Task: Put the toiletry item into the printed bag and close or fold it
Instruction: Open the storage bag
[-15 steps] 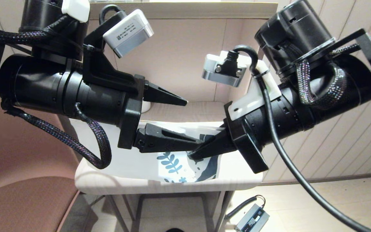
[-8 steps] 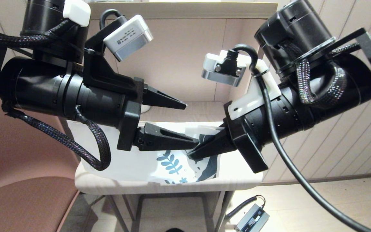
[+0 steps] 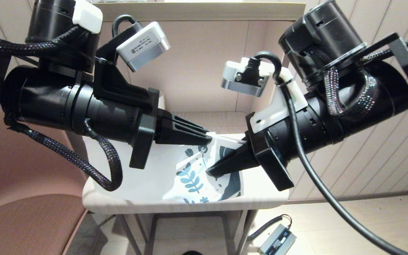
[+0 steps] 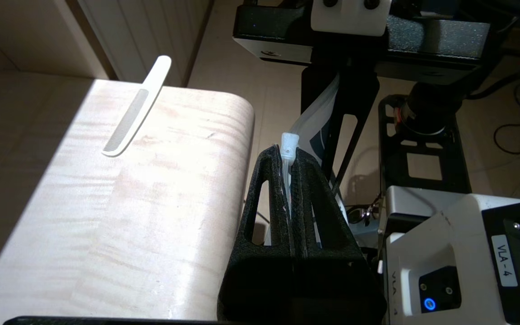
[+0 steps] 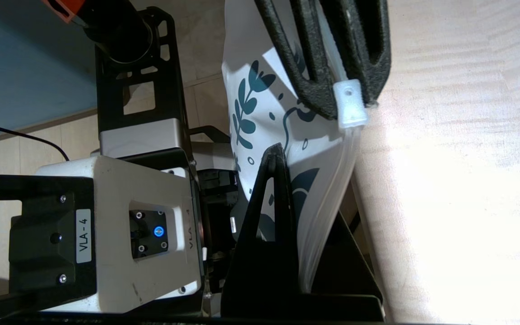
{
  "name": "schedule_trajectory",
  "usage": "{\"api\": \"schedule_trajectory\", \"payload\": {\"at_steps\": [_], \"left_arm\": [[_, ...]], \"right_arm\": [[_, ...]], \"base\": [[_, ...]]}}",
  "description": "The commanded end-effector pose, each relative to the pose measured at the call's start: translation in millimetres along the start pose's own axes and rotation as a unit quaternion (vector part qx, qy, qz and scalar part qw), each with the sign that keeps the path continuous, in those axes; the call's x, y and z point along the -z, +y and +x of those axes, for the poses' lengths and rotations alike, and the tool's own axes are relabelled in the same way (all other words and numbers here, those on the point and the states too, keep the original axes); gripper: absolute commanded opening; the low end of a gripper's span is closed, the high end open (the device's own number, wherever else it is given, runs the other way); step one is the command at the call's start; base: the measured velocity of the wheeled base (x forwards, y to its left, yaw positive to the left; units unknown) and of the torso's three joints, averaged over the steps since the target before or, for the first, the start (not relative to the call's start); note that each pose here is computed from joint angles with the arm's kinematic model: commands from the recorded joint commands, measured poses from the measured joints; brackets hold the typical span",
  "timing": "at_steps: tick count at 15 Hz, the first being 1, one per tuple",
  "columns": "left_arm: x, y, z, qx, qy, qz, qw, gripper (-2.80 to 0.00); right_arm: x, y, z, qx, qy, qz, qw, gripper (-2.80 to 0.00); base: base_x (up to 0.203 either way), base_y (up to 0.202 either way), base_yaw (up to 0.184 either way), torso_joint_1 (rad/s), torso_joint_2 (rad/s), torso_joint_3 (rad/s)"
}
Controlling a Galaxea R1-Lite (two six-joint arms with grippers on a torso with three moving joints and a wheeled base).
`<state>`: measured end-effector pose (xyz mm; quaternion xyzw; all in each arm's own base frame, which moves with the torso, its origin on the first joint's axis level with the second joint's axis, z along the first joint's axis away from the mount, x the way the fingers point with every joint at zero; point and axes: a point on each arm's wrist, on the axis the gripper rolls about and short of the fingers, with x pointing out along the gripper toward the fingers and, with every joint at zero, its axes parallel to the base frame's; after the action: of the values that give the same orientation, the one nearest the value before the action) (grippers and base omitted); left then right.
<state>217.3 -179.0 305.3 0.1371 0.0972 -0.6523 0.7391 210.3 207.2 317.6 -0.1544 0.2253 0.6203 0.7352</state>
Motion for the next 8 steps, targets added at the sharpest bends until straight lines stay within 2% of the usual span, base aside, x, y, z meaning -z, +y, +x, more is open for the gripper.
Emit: {"api": "schedule_trajectory", "payload": {"at_steps": [1, 8], "left_arm": [[1.2, 0.8, 1.5, 0.003, 0.001, -0.001, 1.0, -2.8], [4.0, -0.9, 0.3, 0.004, 0.004, -0.004, 1.0, -2.8]], "right_arm": [[1.0, -0.5, 1.9, -0.004, 0.003, 0.001, 1.0, -2.8], [2.8, -2.0, -1.4, 0.002, 0.003, 0.004, 1.0, -2.8]], "base": [[0.0, 0.0, 0.0, 0.0, 0.0, 0.0], [0.0, 0.0, 0.0, 0.0, 0.0, 0.0]]}}
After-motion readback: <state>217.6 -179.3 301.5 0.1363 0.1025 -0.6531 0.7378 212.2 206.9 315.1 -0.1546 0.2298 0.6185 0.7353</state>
